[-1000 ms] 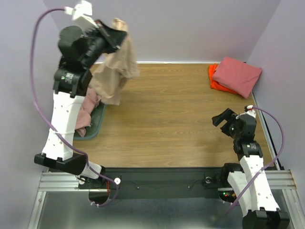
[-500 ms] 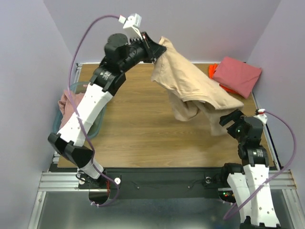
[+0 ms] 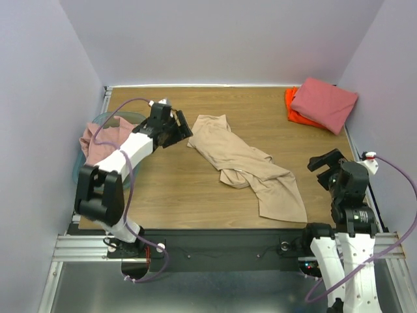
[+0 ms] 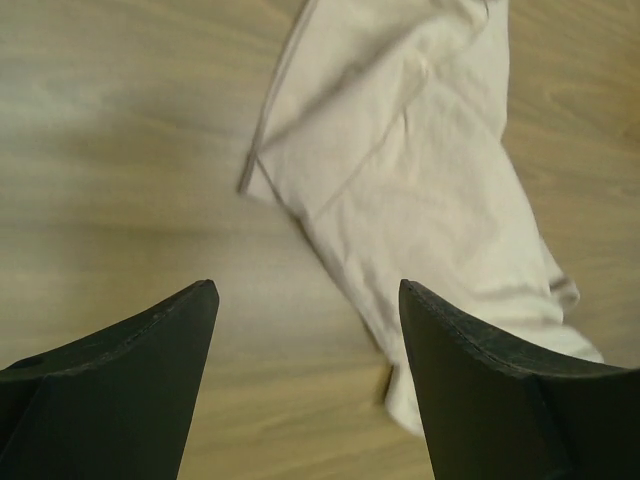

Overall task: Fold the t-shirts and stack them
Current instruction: Move the tshirt to the center of the board, then flatten the tshirt out

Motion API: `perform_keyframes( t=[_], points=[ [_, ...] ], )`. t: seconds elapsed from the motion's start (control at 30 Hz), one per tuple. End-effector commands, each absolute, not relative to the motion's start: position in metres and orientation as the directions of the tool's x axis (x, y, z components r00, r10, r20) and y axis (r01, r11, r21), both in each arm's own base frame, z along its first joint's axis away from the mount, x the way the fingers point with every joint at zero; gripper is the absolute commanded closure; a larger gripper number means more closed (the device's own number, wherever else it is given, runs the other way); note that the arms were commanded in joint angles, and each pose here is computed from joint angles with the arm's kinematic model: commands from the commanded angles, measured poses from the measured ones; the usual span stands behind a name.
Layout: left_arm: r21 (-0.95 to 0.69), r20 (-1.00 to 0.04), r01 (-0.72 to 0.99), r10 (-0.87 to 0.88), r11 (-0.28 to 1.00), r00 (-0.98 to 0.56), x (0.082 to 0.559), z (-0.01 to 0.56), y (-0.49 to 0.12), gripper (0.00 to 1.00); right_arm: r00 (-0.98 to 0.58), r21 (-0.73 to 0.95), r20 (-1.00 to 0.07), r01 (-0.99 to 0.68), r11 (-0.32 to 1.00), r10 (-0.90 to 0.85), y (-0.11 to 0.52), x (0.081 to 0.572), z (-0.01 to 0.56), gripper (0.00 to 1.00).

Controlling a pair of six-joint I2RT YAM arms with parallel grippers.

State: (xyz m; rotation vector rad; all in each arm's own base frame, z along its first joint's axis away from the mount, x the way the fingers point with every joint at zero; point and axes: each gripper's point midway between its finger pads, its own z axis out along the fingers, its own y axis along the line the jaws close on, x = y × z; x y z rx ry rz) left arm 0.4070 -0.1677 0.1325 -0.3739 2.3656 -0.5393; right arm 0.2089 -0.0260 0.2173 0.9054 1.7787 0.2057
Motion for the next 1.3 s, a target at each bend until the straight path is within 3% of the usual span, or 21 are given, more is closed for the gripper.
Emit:
perform_keyframes(
  t=[0.0,0.17,0.27,0.8,0.87,0.93,0.97,1.03,1.07,1.27],
  points=[
    [-0.57,-0.652,-0.022,-0.469,0.821,-0.597,0.389,0.193,-0.172,0.16,-0.193,0.557,-0.695,0.464,0.689,0.692,-0.015,0.22,0.2,0.0],
    [-0.592,-0.606,-0.041,-0.478,0.805,-0.636,0.359,0.15,-0.173,0.16,-0.332,0.582,-0.592,0.453,0.675,0.734,0.01,0.234,0.157,0.0],
    [-0.6,-0.569,-0.059,-0.478,0.798,-0.669,0.361,0.129,-0.182,0.15,-0.432,0.676,-0.506,0.339,0.655,0.746,0.043,0.245,0.149,0.0],
    [-0.524,-0.46,-0.194,-0.467,0.83,-0.755,0.416,0.041,-0.213,0.23,-0.515,0.721,-0.437,0.289,0.629,0.737,0.062,0.269,0.129,0.0],
    [-0.532,-0.458,-0.18,-0.459,0.828,-0.761,0.421,0.04,-0.222,0.31,-0.519,0.721,-0.434,0.29,0.63,0.736,0.063,0.268,0.126,0.0],
    [-0.524,-0.446,-0.175,-0.444,0.833,-0.777,0.422,0.03,-0.229,0.46,-0.524,0.727,-0.433,0.277,0.628,0.733,0.065,0.268,0.126,0.0],
    [-0.525,-0.444,-0.175,-0.443,0.833,-0.779,0.423,0.03,-0.231,0.69,-0.526,0.732,-0.428,0.276,0.623,0.735,0.066,0.269,0.122,0.0],
    [-0.52,-0.439,-0.182,-0.444,0.834,-0.781,0.421,0.028,-0.232,0.96,-0.545,0.747,-0.405,0.265,0.61,0.734,0.072,0.268,0.119,0.01],
    [-0.518,-0.431,-0.199,-0.454,0.832,-0.779,0.418,0.025,-0.229,1.0,-0.552,0.748,-0.392,0.274,0.604,0.736,0.073,0.268,0.113,0.02],
    [-0.505,-0.438,-0.242,-0.488,0.829,-0.755,0.388,0.025,-0.211,1.0,-0.578,0.737,-0.376,0.288,0.612,0.724,0.075,0.272,0.101,0.08]
  ],
)
